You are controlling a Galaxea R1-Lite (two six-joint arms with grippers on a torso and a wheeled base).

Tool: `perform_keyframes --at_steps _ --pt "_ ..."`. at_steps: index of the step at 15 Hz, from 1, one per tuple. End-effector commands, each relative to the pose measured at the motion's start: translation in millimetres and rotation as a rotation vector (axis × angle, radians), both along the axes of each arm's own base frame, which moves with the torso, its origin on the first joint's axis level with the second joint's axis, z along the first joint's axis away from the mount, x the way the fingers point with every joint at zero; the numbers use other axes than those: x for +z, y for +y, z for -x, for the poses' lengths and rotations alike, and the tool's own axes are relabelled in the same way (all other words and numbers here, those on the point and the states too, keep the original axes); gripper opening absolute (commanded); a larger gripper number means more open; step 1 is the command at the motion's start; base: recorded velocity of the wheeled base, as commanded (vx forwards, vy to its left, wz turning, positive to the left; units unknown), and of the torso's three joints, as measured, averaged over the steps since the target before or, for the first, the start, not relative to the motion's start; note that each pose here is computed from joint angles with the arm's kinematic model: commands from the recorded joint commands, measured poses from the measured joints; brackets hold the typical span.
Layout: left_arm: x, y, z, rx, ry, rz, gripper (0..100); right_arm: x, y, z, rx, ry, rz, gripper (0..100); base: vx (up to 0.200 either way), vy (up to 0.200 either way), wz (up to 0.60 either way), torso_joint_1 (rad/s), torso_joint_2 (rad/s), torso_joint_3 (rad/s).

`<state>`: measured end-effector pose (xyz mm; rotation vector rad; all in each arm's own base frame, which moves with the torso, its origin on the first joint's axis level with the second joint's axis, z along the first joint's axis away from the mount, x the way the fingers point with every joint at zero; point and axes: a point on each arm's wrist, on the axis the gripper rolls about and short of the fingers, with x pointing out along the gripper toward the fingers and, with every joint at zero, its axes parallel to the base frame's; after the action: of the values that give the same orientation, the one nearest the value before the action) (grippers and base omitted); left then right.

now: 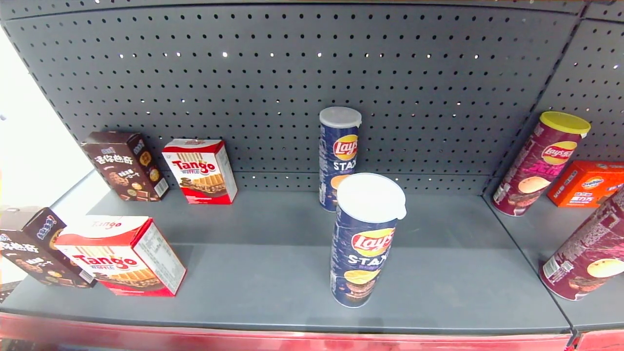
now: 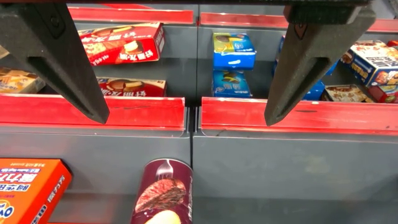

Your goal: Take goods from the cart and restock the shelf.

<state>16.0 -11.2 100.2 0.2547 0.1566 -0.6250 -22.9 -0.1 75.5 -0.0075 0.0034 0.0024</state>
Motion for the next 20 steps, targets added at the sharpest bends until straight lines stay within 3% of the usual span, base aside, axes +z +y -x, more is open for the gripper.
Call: perform_keyframes --at_steps 1,4,5,6,7,10,12,13,14,15,20 --pt "-10.3 10.0 16 0.115 -0.051 0.035 100 0 0 0 0.001 0.0 0.0 100 0.0 0.0 0.0 0.0 0.0 0.0" --pt "-15.0 11.8 25 0.386 -0.102 0.064 100 0 0 0 -0.001 0.0 0.0 100 0.0 0.0 0.0 0.0 0.0 0.0" --pt "-16.0 11.6 29 0.456 -0.135 0.097 100 0 0 0 -0.001 0.0 0.0 100 0.0 0.0 0.0 0.0 0.0 0.0" --pt "-16.3 11.9 31 0.459 -0.159 0.127 100 0 0 0 0.001 0.0 0.0 100 0.0 0.0 0.0 0.0 0.0 0.0" --pt "-16.3 11.9 31 0.46 -0.156 0.136 100 0 0 0 0.001 0.0 0.0 100 0.0 0.0 0.0 0.0 0.0 0.0" --pt "-16.3 11.8 31 0.468 -0.156 0.137 100 0 0 0 0.001 0.0 0.0 100 0.0 0.0 0.0 0.0 0.0 0.0" --pt "-16.7 10.4 32 0.556 -0.172 0.135 100 0 0 0 0.001 0.0 0.0 100 0.0 0.0 0.0 0.0 0.0 0.0" --pt "-17.0 9.7 35 0.598 -0.202 0.156 100 0 0 0 -0.001 0.0 0.0 100 0.0 0.0 0.0 0.0 0.0 0.0" --pt "-17.7 10.0 37 0.57 -0.214 0.192 100 0 0 0 0.001 0.0 0.0 100 0.0 0.0 0.0 0.0 0.0 0.0" --pt "-17.9 10.2 38 0.572 -0.23 0.205 100 0 0 0 -0.001 0.0 0.0 100 0.0 0.0 0.0 0.0 0.0 0.0" --pt "-18.1 10.2 38 0.571 -0.225 0.217 100 0 0 0 0.001 0.0 0.0 100 0.0 0.0 0.0 0.0 0.0 0.0"
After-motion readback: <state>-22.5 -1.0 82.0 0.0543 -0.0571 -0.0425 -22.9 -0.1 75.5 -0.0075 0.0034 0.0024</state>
